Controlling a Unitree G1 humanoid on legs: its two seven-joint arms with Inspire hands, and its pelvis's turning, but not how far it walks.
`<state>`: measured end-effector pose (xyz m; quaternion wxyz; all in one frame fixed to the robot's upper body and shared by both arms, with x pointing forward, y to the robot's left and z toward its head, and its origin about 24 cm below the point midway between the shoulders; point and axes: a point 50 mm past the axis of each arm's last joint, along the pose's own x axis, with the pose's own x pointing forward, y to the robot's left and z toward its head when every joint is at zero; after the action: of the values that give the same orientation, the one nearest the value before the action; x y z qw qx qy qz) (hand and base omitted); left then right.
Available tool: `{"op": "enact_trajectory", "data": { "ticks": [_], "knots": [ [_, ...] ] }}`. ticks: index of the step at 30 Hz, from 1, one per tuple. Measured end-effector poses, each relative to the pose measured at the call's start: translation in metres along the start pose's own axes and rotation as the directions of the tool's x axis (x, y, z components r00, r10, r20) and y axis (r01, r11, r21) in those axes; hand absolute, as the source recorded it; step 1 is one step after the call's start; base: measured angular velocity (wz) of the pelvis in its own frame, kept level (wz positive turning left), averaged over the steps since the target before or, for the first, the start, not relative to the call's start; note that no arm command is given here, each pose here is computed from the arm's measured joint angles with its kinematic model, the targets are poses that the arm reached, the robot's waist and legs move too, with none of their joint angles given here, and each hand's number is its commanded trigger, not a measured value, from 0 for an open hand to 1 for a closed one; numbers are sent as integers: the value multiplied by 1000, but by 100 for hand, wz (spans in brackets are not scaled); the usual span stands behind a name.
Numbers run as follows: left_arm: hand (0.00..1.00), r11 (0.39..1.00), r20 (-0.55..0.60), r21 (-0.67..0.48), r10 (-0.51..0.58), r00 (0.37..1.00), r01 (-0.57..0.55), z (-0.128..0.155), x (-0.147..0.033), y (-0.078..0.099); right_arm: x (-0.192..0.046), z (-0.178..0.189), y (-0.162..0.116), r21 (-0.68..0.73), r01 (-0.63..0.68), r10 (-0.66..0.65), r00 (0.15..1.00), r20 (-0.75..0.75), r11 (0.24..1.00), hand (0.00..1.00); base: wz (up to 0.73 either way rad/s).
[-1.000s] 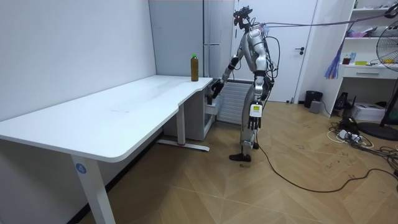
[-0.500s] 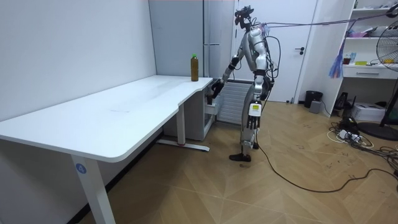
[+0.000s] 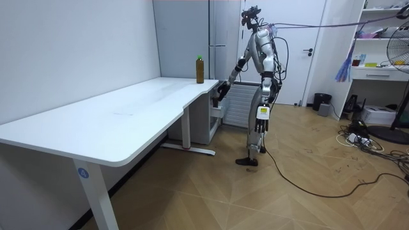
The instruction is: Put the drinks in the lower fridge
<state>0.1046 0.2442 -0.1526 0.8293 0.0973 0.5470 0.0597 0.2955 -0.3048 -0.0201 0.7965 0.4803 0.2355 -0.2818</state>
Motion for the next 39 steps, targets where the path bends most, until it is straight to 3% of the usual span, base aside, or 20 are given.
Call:
{"op": "enact_trajectory", "data": {
  "ticks": [7,17,25,39],
  "knots": [
    [0,1000,-14,1,-8,1000,8,-3,0,0,-1,5,0,-12,-6,7,1000,28,1000,0,0],
    [0,999,-8,34,19,1000,-19,-4,0,1,-1,19,16,180,-16,-1,996,92,984,0,0],
    [0,996,18,37,82,996,-83,-2,-1,3,-3,26,26,248,22,-53,992,118,969,0,-2],
    [0,993,49,-13,119,992,-119,2,-1,10,-7,44,14,438,65,-155,973,172,896,0,3]
  ]
}}
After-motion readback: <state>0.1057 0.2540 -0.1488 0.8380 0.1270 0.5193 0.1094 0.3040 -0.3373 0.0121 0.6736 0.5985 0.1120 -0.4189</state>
